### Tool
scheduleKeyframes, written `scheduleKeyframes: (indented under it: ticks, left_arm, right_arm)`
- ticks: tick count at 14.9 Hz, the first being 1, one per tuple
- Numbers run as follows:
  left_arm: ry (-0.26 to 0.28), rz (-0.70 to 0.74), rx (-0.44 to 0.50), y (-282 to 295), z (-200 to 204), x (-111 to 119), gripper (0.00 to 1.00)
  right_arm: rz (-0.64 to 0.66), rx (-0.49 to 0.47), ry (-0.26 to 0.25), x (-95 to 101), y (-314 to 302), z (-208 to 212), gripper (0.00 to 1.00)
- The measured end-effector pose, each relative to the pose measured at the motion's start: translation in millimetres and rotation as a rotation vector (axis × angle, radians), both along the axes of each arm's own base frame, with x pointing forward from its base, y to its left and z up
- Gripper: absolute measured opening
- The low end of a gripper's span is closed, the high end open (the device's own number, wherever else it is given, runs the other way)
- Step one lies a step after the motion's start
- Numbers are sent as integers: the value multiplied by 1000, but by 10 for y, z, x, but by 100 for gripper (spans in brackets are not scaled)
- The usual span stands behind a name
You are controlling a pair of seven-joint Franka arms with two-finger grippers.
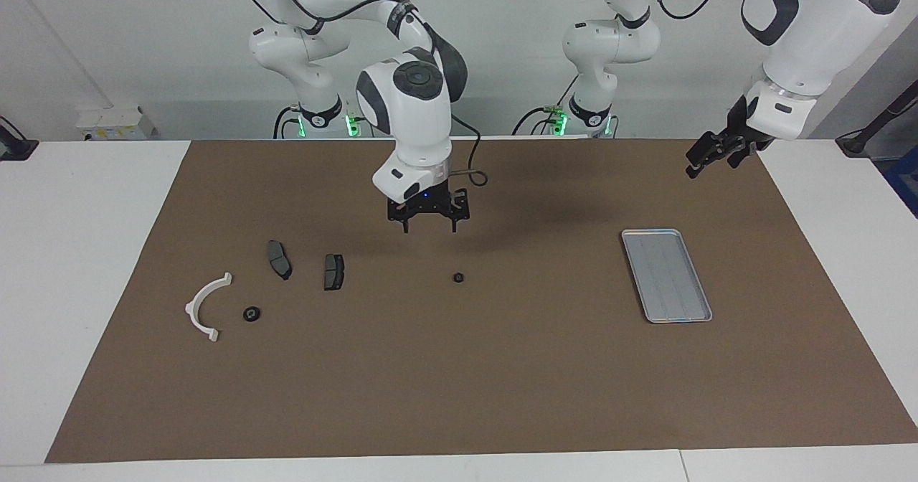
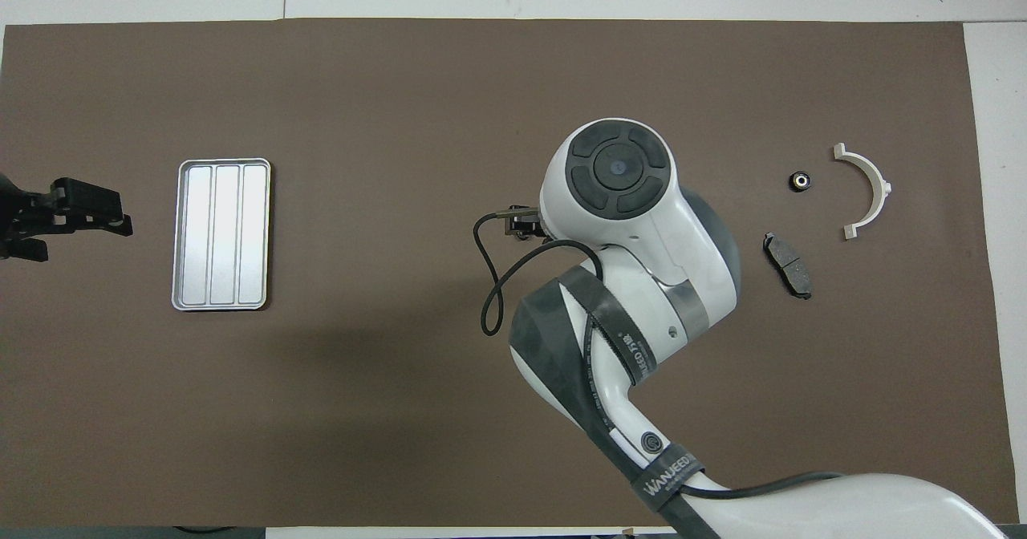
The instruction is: Place bearing gear from tray to pile
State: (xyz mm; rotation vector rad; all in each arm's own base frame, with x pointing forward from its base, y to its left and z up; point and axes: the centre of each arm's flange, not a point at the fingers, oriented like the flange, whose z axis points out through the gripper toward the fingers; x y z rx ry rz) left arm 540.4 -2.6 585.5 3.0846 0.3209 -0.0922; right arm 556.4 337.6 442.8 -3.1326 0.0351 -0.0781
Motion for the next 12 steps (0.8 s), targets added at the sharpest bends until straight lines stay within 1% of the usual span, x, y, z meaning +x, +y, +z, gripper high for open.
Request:
scheduleKeyframes:
  ticks: [1,5,10,12]
  left_arm:
    - [0,-1,0,-5,0,0,100]
    - [0,-2,0,-10,1,0,100]
    - [-3,-2,0,-10,11,2,100]
    - [-3,-2,0,-11,11,2,100]
  right_arm:
    - [3,4,-3,16,35,-50,100]
    - [-1,14,-23,188,57,-390,100]
    - [18,-7,-19,310,117,-957,100]
    - [20,-2,-21,339,137,-1091,100]
